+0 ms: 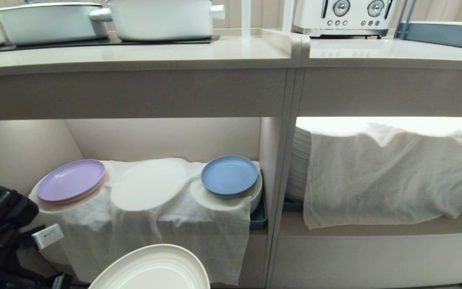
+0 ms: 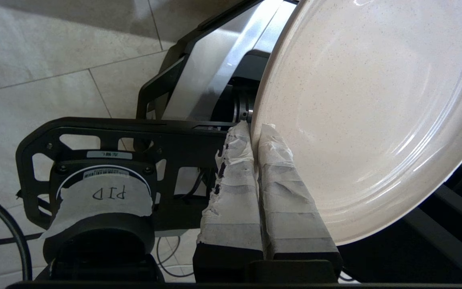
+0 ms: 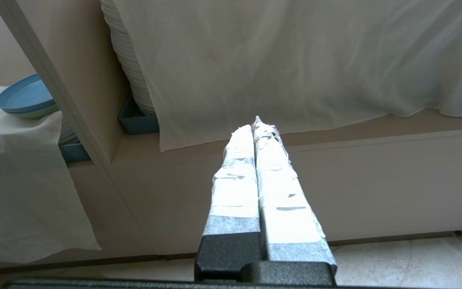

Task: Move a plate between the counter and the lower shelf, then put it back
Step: Put the plate in the cupboard

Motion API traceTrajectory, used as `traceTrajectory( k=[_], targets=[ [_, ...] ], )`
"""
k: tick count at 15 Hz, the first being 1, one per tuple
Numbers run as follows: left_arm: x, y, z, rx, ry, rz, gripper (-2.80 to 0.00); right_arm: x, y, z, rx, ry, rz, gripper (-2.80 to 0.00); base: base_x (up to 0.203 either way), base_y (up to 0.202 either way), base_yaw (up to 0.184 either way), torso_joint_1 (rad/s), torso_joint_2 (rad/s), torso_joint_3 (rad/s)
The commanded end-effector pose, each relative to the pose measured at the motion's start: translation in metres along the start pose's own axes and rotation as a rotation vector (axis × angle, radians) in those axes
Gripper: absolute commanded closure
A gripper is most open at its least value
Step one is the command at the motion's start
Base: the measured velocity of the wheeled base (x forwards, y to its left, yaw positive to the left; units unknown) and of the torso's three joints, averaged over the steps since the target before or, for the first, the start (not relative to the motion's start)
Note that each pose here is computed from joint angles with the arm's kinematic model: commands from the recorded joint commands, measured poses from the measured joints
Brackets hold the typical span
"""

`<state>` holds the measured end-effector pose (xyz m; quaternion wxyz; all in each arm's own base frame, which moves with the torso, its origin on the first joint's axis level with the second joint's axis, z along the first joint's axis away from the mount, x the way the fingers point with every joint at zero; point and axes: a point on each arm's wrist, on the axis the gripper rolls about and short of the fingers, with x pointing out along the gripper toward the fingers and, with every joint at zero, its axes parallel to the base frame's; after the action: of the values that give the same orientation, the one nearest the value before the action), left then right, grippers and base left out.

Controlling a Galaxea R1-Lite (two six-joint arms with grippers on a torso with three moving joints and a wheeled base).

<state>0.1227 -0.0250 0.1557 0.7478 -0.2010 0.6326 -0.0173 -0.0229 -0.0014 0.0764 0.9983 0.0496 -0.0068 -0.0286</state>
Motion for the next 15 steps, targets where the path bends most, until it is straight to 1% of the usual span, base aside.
traceTrajectory(
  k=[1, 2, 4, 11, 13, 15],
  targets=[
    [0.0007, 0.0001, -0.0003, -0.004, 0.010, 0.001, 0.00, 0.0001, 0.0000, 0.0002, 0.001, 0.000, 0.000, 0.00, 0.000, 0.000, 0.000, 0.000, 0.00, 0.000],
    [0.0005, 0.0003, -0.0004, -0.005, 0.008, 0.002, 0.00, 0.0001, 0.0000, 0.0002, 0.001, 0.000, 0.000, 0.00, 0.000, 0.000, 0.000, 0.000, 0.00, 0.000],
    [0.0006, 0.0004, -0.0004, -0.005, 0.007, 0.005, 0.00, 0.0001, 0.0000, 0.0002, 0.001, 0.000, 0.000, 0.00, 0.004, 0.110, -0.004, 0.002, 0.00, 0.003],
    [0.0016, 0.0009, -0.0013, -0.005, 0.013, 0.006, 0.00, 0.0001, -0.0001, 0.0000, 0.001, 0.002, 0.001, 0.00, 0.000, 0.195, 0.000, 0.002, 0.00, 0.000],
    [0.0018, 0.0006, -0.0005, -0.003, 0.005, 0.002, 0.00, 0.0001, 0.0000, 0.0002, 0.001, 0.000, 0.000, 0.00, 0.000, 0.097, -0.004, 0.005, 0.00, 0.005],
    [0.0029, 0.0008, -0.0008, 0.000, 0.004, 0.001, 0.00, 0.0001, 0.0000, 0.0000, 0.001, 0.001, -0.001, 0.00, 0.000, 0.000, 0.000, 0.000, 0.00, 0.000]
  ],
)
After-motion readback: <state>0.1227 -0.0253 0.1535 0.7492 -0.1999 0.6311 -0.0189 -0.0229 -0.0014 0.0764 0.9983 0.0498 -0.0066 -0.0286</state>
